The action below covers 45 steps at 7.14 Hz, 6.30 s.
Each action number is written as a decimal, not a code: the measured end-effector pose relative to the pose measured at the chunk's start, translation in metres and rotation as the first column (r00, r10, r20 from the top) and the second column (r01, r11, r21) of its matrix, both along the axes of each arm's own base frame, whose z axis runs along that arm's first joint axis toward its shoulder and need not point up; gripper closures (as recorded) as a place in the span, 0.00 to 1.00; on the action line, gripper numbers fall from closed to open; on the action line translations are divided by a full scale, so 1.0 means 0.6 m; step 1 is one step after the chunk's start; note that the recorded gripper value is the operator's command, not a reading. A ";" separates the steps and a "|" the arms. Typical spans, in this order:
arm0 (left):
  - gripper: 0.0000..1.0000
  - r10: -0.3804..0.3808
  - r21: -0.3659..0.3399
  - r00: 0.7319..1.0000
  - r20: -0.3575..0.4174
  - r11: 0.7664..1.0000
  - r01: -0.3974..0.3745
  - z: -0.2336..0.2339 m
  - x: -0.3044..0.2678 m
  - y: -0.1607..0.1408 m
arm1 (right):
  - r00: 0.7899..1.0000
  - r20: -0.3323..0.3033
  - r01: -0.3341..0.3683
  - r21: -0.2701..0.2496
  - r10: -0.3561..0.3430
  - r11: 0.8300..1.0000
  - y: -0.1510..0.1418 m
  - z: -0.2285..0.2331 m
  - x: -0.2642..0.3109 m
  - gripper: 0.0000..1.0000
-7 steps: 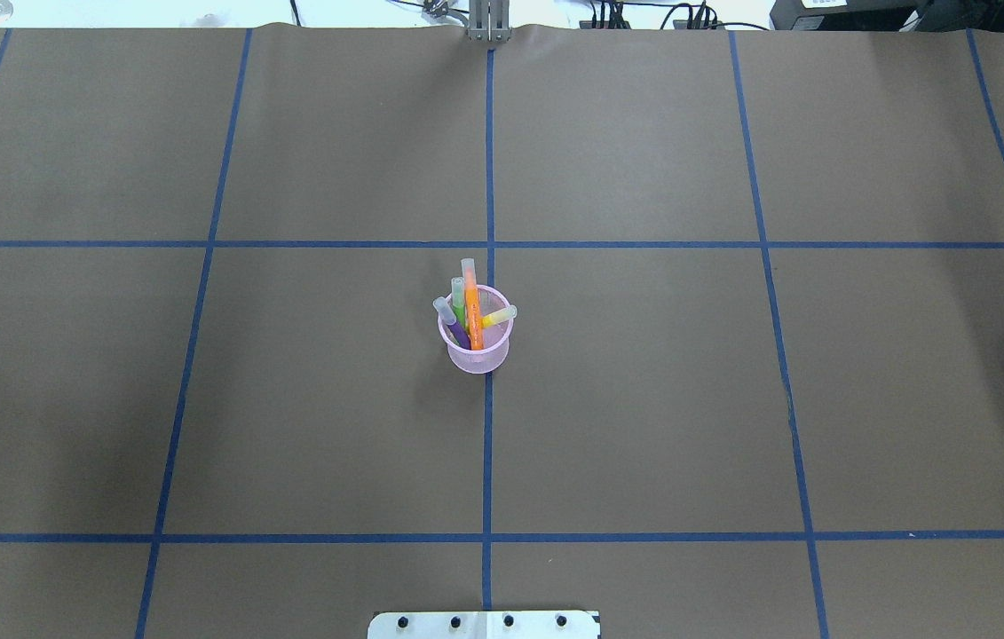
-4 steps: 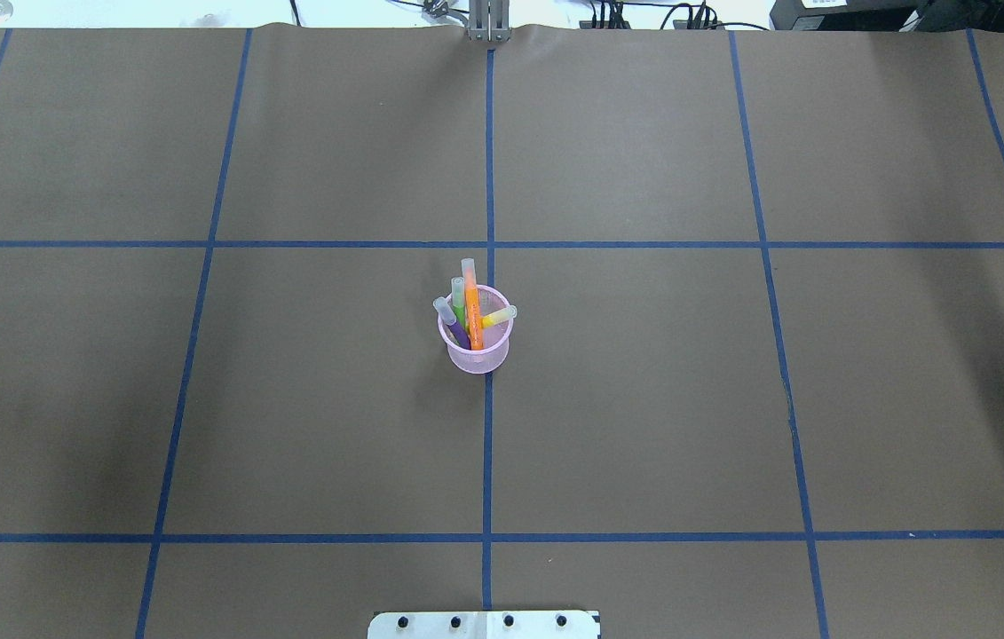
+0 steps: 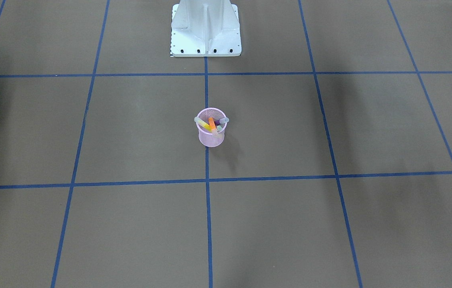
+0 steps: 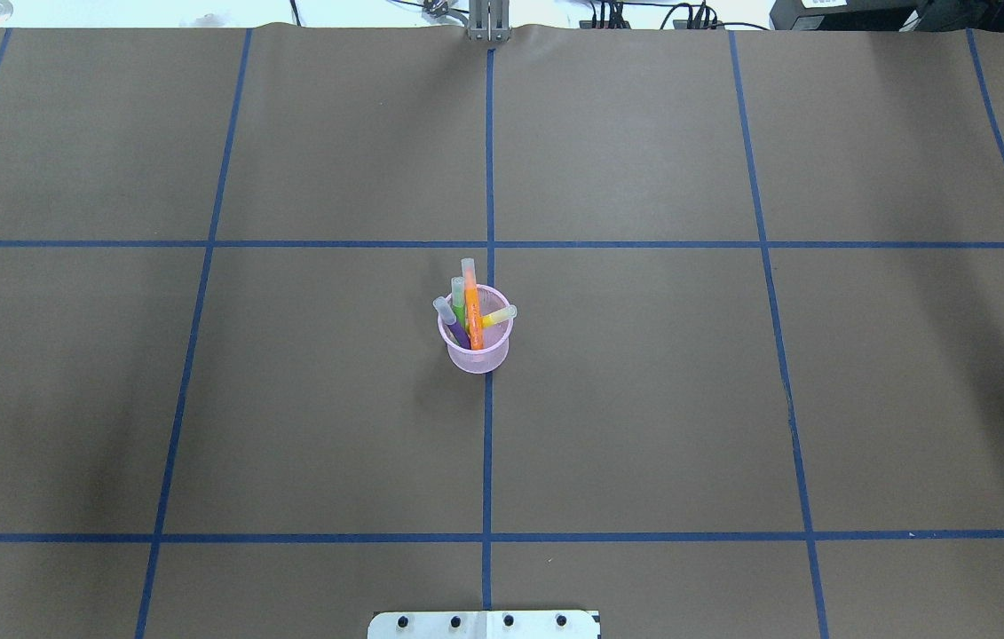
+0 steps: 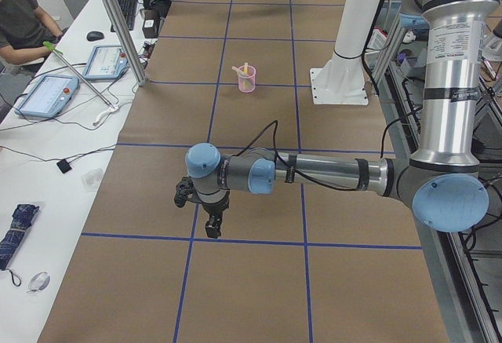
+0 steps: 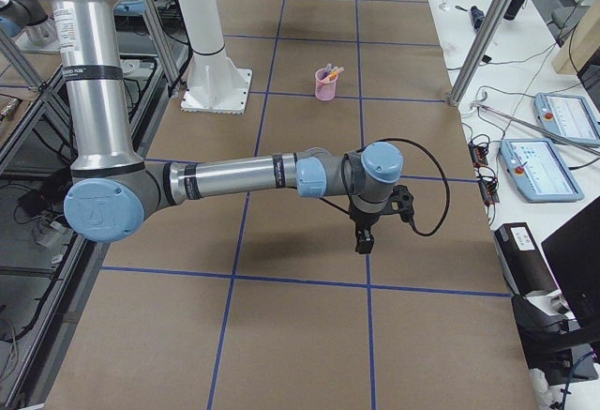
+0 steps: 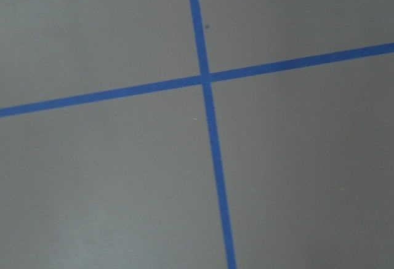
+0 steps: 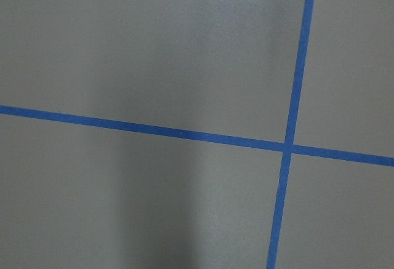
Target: Collect pens into pen holder
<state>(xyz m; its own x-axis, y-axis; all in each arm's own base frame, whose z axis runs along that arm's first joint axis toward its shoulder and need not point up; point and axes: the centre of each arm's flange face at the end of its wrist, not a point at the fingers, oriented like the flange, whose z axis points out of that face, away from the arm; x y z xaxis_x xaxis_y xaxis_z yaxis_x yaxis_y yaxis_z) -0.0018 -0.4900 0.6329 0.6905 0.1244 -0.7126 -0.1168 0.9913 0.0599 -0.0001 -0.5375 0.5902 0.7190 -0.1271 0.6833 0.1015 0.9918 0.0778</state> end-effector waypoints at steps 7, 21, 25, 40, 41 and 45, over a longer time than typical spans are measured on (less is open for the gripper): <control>0.00 -0.059 0.013 0.997 -0.055 0.998 0.060 -0.062 -0.008 0.022 | 0.999 -0.038 -0.011 -0.029 0.010 1.000 0.021 0.029 0.005 0.00; 0.00 -0.007 0.096 1.000 0.027 0.995 0.004 -0.058 -0.025 0.084 | 0.999 -0.029 -0.019 -0.032 0.019 0.999 0.041 0.034 0.014 0.00; 0.00 0.005 0.087 0.999 -0.054 0.996 0.000 -0.069 -0.016 0.090 | 1.000 -0.022 -0.022 -0.008 0.022 1.000 0.041 0.012 0.015 0.00; 0.00 0.009 0.091 0.999 -0.047 0.996 -0.005 -0.065 -0.014 0.080 | 1.000 -0.016 -0.021 -0.001 0.021 1.000 0.039 0.006 0.014 0.00; 0.00 0.010 0.091 0.999 -0.047 0.996 -0.005 -0.065 -0.014 0.080 | 1.000 -0.016 -0.021 -0.001 0.021 1.000 0.039 0.006 0.014 0.00; 0.00 0.010 0.091 0.999 -0.047 0.996 -0.005 -0.065 -0.014 0.080 | 1.000 -0.017 -0.021 -0.001 0.021 1.000 0.039 0.006 0.014 0.00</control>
<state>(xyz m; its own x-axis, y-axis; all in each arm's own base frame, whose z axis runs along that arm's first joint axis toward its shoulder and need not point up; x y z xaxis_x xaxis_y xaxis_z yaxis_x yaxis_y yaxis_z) -0.0102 -0.4421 0.5941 0.6552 0.1951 -0.7299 -0.1193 0.9807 0.1550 0.0082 -0.5143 0.5939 0.7332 -0.1112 0.6709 0.0820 0.9938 0.0751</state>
